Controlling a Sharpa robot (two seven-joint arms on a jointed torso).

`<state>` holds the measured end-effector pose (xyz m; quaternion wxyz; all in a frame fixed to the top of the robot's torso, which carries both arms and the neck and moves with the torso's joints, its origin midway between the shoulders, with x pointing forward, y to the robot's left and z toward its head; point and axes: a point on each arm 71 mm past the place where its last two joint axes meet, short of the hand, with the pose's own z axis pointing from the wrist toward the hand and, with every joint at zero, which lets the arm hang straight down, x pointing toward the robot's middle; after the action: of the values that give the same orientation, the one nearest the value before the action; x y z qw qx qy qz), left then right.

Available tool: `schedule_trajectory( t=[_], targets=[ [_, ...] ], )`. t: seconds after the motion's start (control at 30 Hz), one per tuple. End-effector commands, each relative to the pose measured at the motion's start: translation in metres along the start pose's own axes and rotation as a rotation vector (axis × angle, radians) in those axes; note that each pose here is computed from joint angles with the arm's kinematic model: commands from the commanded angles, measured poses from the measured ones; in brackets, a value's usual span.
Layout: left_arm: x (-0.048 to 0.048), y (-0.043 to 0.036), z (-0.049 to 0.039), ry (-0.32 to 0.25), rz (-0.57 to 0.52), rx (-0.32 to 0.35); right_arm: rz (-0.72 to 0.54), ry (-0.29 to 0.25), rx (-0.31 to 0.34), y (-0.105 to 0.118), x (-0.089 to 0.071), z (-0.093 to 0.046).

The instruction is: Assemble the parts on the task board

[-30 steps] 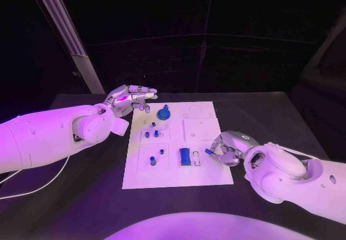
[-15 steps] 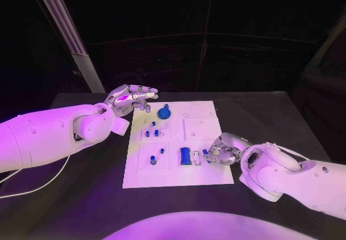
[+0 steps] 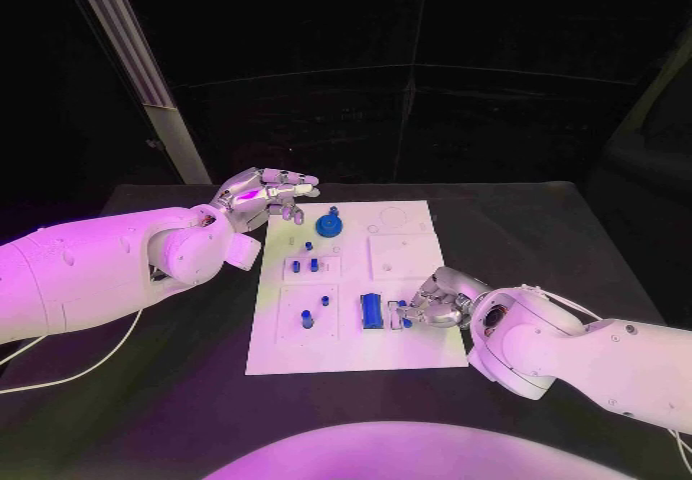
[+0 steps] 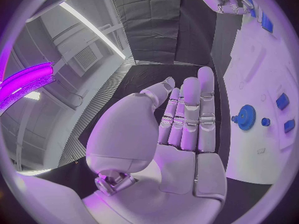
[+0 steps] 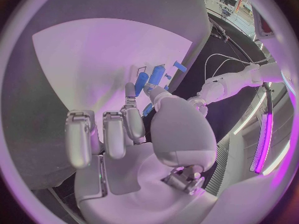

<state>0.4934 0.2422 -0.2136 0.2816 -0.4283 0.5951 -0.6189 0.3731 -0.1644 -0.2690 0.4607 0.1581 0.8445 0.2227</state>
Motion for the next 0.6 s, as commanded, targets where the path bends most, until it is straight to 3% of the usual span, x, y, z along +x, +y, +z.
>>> schedule_trajectory(
  t=[0.03,0.37,0.6],
  targets=[
    [0.0020,-0.0012,0.0005,0.016,-0.002,0.005,0.029,-0.025,-0.008,0.0029,-0.0013,0.0003],
    [0.0019,-0.0012,0.0006,0.018,-0.003,0.004,0.019,-0.023,-0.025,0.0070,0.0006,0.0022],
    [0.0023,-0.0011,0.0007,0.019,-0.003,0.003,-0.020,0.025,0.001,0.0058,0.0045,0.0054]
  ],
)
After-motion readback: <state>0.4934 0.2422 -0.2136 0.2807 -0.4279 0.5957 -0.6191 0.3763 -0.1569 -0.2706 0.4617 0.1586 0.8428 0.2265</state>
